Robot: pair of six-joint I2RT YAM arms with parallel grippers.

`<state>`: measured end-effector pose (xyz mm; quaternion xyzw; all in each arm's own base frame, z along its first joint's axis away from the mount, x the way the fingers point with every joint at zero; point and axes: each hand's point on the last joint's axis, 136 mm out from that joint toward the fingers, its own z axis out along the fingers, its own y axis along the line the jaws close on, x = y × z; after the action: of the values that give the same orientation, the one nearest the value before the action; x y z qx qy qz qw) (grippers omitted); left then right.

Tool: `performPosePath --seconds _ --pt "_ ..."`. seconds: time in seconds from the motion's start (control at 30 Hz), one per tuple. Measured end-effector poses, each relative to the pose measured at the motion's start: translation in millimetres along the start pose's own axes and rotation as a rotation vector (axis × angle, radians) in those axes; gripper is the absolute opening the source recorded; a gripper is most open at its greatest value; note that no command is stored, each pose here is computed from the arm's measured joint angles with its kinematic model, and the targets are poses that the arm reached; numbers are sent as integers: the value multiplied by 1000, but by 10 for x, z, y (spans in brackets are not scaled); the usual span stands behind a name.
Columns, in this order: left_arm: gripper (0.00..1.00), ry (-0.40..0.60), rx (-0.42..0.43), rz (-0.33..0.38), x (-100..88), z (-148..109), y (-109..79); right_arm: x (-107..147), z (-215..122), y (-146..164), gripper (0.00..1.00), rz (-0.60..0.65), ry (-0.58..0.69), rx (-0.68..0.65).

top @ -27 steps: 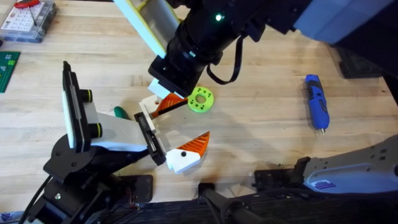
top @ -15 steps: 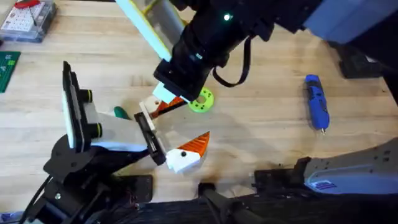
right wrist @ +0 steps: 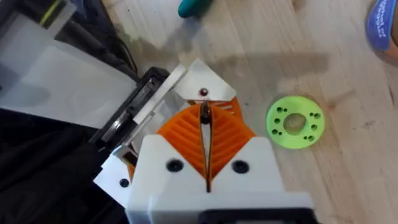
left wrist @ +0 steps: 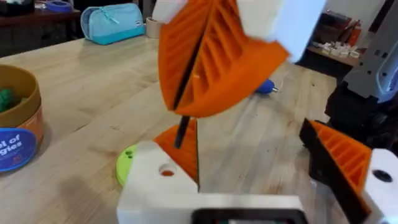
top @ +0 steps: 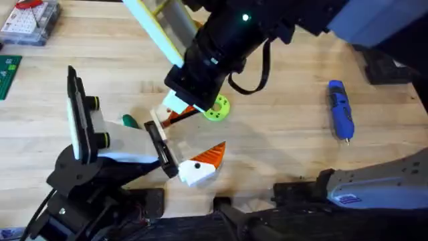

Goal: Pick up the gripper from the table and insert it into the empty holder that is missing its gripper. Then pick up a screw, insert it into the mounting hole, and use the screwdriver to tighten it. Finally, clean up the table by picking up the vegetable and placing it into the bucket.

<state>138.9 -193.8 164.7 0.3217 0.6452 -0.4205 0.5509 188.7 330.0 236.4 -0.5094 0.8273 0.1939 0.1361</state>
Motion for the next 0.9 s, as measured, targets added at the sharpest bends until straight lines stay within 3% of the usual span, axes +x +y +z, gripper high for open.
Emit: performPosePath --seconds 0.67,0.9 --pt "991 0 0 1 1 0 0 -38 8 -2 8 -8 -13 -1" --pt "991 0 0 0 1 0 0 -7 208 2 8 0 40 -29"
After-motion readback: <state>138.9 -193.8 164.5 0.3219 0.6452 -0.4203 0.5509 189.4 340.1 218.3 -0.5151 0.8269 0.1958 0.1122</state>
